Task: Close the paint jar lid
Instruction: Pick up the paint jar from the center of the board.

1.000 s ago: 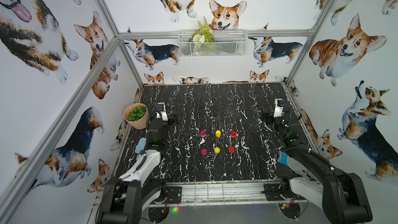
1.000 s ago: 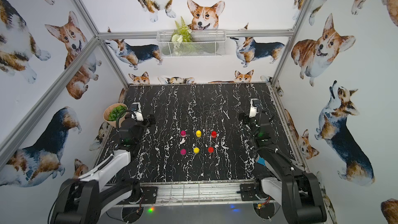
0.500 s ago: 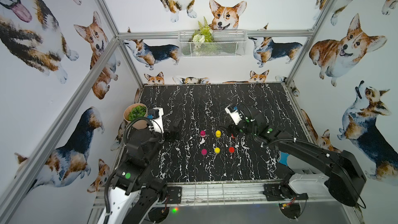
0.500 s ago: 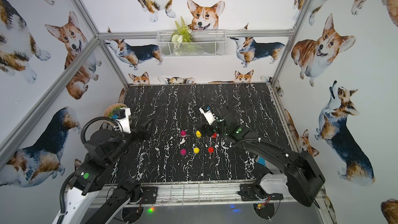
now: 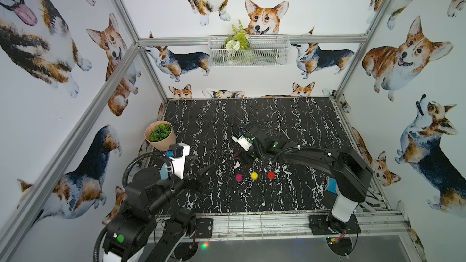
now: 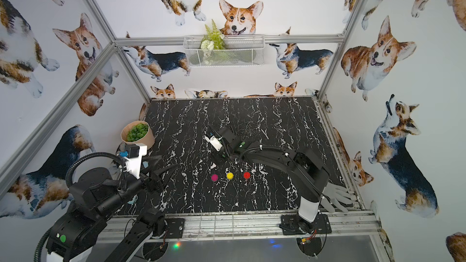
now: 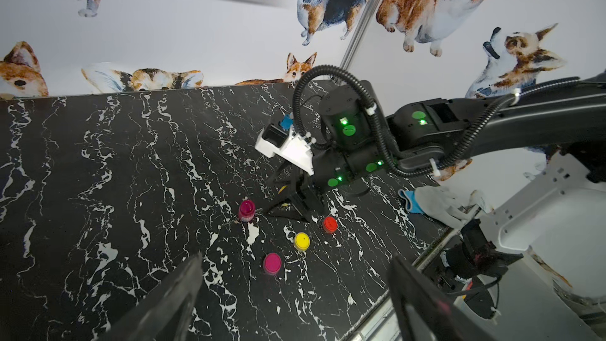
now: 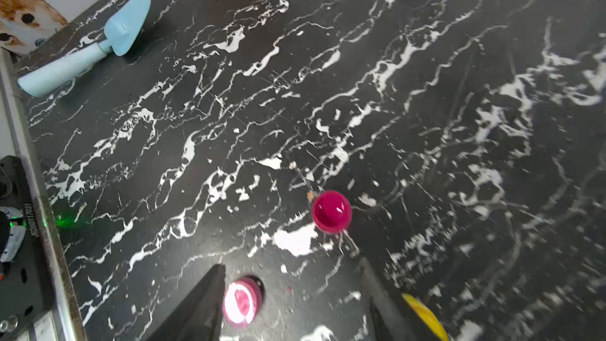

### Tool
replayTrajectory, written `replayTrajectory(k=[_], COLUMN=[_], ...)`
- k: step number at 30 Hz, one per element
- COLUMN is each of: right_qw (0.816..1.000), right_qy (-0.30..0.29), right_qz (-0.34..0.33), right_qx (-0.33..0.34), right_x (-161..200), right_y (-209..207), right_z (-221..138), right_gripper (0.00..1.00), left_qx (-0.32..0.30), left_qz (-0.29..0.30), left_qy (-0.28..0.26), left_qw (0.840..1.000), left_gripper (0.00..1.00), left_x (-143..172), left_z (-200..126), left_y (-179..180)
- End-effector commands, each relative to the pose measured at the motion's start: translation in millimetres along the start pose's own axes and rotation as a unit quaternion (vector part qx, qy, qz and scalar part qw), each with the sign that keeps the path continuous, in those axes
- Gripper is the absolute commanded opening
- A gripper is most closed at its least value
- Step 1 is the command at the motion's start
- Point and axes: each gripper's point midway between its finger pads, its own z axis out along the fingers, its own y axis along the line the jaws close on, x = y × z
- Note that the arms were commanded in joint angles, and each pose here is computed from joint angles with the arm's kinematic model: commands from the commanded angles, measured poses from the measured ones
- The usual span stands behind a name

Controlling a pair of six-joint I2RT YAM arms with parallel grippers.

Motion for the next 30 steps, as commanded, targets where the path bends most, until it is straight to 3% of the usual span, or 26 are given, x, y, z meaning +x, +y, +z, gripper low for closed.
replayTrajectory(k=[1, 16, 30], right_qw=[0.999, 0.992, 0.99], right_qy=[0.002, 0.058, 0.087], right_qz=[0.009, -0.009, -0.006], right_qx=[0.036, 0.108, 0.109], right_x=[-2, 18, 30], right_y=[-10, -25, -26], right_z=[10, 49, 64], right_gripper=[0.64, 0.58, 0.53], left_qx=[-0.005, -0.009, -0.001], left_qz=[-0.021, -0.02, -0.028], left_qy=[0.014, 0.001, 0.007], left_qw=[1.0, 1.0, 1.0], left_gripper=[0.86, 0.85, 0.83], left_x=[7, 5, 12], left_z=[-3, 0, 9], left_y=[1, 4, 5])
